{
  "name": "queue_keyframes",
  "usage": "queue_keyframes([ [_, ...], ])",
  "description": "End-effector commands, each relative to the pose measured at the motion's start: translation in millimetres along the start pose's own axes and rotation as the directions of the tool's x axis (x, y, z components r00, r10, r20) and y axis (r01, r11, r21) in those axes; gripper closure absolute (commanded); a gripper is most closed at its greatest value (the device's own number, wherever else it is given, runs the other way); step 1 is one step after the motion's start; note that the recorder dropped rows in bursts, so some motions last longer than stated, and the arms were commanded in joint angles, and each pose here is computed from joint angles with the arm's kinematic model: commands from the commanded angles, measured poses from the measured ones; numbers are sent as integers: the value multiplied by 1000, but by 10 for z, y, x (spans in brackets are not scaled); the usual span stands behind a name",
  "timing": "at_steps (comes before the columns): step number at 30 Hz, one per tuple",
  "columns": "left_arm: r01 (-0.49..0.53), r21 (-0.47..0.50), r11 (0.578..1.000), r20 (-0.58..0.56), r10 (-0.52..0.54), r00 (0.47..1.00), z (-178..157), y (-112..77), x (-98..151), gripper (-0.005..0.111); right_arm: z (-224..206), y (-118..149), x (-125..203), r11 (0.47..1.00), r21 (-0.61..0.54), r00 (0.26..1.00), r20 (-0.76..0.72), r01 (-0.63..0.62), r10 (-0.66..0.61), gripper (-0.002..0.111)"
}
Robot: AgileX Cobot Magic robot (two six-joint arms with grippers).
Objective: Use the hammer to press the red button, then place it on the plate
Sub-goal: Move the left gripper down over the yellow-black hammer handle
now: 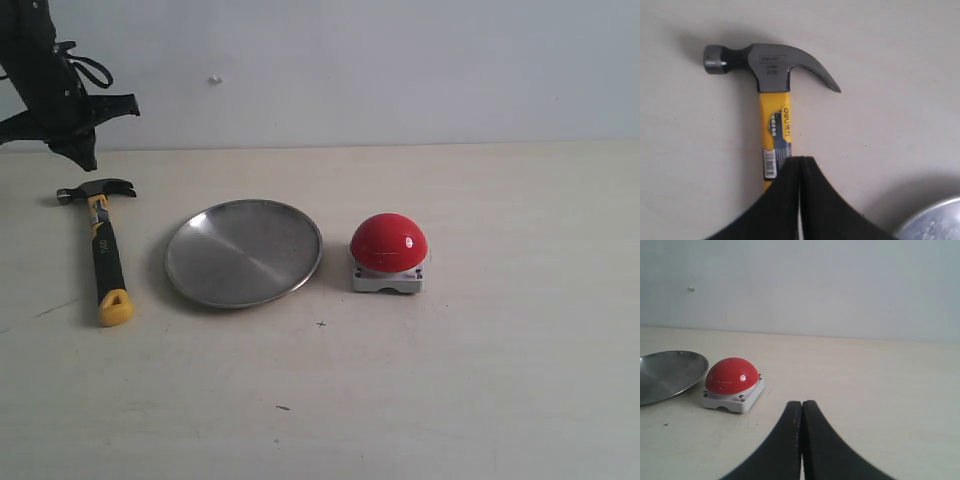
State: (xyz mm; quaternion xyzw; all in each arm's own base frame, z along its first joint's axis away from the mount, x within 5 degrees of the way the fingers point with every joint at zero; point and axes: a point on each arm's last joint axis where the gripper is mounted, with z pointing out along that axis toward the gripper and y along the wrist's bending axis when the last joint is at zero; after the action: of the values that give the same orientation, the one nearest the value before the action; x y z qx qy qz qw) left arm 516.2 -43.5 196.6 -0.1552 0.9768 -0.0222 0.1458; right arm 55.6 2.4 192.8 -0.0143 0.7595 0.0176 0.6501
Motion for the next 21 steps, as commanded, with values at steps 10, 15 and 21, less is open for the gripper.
queue_keyframes([
  [10,117,42,992,-85,-113,990,299,39,30,60,0,-2,12,1000,4,1000,5,2,-2,108],
  [15,129,-11,992,-65,-130,989,336,89,19,60,0,-2,12,1000,4,1000,5,2,-2,108],
  [21,128,-35,991,-56,-130,990,357,193,-17,60,0,-2,12,1000,4,1000,5,2,-2,108],
])
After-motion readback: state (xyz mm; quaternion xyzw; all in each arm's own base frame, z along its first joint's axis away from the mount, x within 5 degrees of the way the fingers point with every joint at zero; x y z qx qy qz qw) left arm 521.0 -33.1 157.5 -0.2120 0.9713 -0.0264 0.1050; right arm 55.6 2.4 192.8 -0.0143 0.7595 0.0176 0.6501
